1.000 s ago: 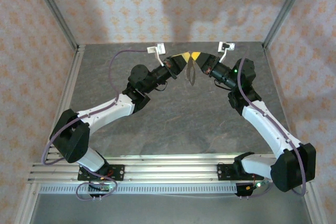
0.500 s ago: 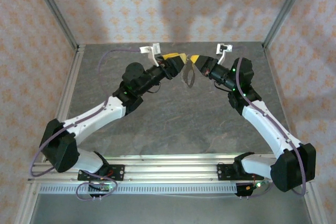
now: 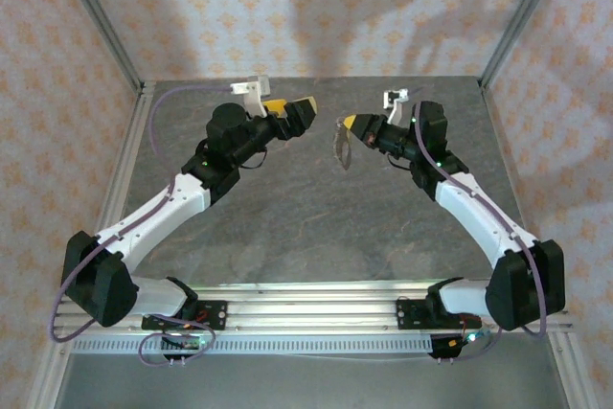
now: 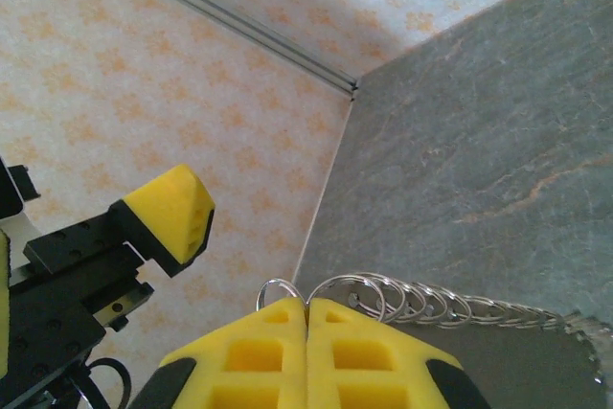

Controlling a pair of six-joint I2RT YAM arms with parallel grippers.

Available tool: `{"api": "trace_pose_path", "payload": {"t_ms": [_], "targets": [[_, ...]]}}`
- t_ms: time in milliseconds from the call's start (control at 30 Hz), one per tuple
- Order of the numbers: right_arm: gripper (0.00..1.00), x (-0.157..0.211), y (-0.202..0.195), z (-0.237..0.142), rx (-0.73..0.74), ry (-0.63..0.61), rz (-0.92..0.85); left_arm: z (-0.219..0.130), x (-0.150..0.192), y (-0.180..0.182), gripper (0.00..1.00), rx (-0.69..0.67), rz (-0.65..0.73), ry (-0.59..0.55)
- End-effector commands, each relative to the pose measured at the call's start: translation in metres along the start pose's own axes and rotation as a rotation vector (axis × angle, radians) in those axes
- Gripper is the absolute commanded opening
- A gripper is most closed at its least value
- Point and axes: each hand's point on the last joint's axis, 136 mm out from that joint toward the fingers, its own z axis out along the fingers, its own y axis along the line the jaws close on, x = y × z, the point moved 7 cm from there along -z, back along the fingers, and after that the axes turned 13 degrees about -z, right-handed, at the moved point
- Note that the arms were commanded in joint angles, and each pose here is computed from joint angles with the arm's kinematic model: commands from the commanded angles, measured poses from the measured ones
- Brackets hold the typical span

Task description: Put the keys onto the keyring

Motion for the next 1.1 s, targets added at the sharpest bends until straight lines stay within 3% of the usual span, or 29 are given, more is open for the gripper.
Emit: {"api": "trace_pose_path", "payload": {"t_ms": [0, 400, 700, 833, 967, 1067], "targets": [[0.00, 0.010, -0.006, 0.000, -0.005, 0.028, -0.042, -0.004, 0.002, 0.012, 1.00, -0.077, 0.037, 0.015], [0.00, 0.047, -0.041, 0.009, 0.071, 0.114, -0.030, 0.010, 0.048, 0.026, 0.98, -0.003, 0.025, 0.304], [0.00, 0.059, -0.039, 0.009, 0.140, 0.139, -0.064, 0.022, 0.069, 0.043, 0.96, -0.071, -0.090, 0.330], [0.00, 0.062, -0.043, 0.008, 0.175, 0.133, -0.058, 0.022, 0.079, 0.051, 0.89, -0.053, -0.095, 0.333], [0.00, 0.064, -0.047, 0.007, 0.200, 0.126, -0.062, 0.029, 0.092, 0.056, 0.68, -0.016, -0.114, 0.394], [0.00, 0.063, -0.048, 0.008, 0.214, 0.124, -0.062, 0.037, 0.101, 0.059, 0.58, 0.019, -0.144, 0.438]]}}
